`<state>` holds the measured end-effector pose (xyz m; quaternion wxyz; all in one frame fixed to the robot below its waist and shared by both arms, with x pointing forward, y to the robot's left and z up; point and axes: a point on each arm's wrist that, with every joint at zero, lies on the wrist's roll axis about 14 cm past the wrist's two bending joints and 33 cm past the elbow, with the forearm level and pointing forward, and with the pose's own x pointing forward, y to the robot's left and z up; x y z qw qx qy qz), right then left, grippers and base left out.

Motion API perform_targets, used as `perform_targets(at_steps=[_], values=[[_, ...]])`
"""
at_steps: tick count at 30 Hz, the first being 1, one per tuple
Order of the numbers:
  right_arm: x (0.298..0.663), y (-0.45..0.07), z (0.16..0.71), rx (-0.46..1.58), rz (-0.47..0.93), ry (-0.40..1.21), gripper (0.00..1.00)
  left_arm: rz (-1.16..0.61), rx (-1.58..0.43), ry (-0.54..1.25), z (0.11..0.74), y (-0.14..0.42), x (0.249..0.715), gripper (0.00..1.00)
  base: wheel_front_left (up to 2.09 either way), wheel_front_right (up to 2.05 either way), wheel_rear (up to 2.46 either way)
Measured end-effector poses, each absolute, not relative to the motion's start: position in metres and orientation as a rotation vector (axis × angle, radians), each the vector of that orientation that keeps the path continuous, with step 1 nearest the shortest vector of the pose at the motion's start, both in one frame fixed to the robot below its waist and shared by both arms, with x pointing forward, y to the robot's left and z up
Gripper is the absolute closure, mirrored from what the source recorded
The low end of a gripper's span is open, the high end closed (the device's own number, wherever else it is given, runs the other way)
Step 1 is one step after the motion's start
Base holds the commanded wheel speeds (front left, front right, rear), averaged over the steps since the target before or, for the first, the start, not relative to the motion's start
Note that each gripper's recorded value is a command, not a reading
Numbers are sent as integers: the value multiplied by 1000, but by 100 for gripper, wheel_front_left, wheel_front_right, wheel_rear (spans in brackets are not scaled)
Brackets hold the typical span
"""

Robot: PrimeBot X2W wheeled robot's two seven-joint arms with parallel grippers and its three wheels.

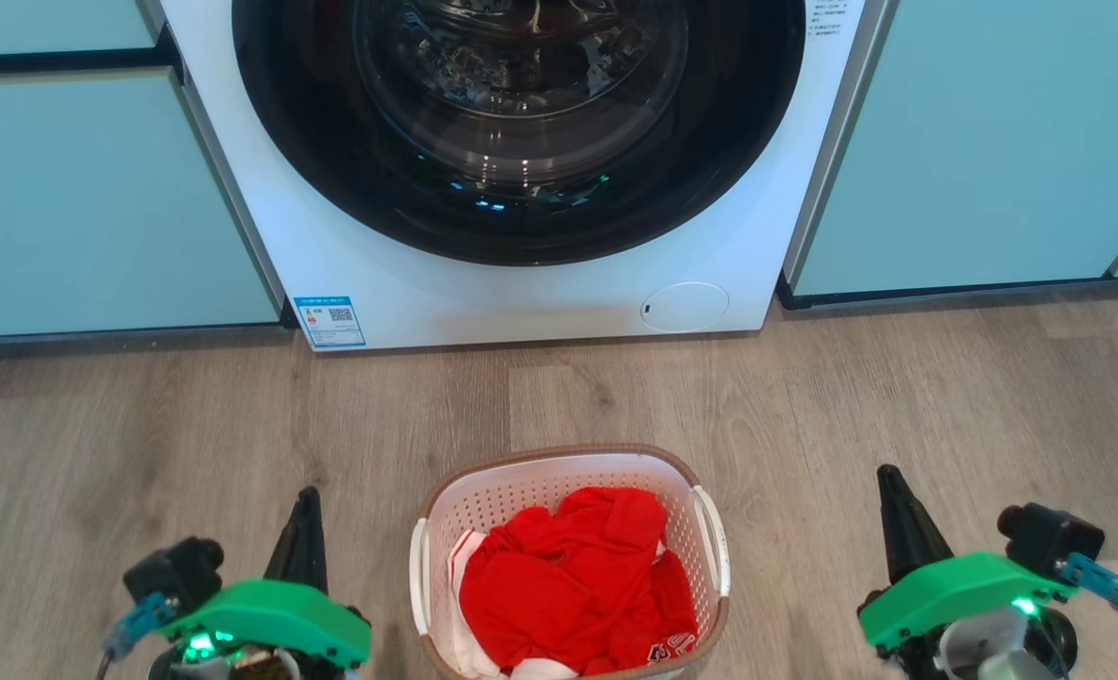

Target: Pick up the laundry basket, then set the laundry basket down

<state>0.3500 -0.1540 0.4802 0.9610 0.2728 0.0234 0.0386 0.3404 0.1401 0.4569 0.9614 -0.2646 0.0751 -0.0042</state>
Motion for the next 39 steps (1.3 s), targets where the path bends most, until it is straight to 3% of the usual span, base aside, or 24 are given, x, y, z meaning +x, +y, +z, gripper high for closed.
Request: perform_targets(at_steps=[39], values=[[359, -178, 472, 977, -34, 88, 100, 59, -969, 189, 456, 160, 354, 100, 0, 0, 0]])
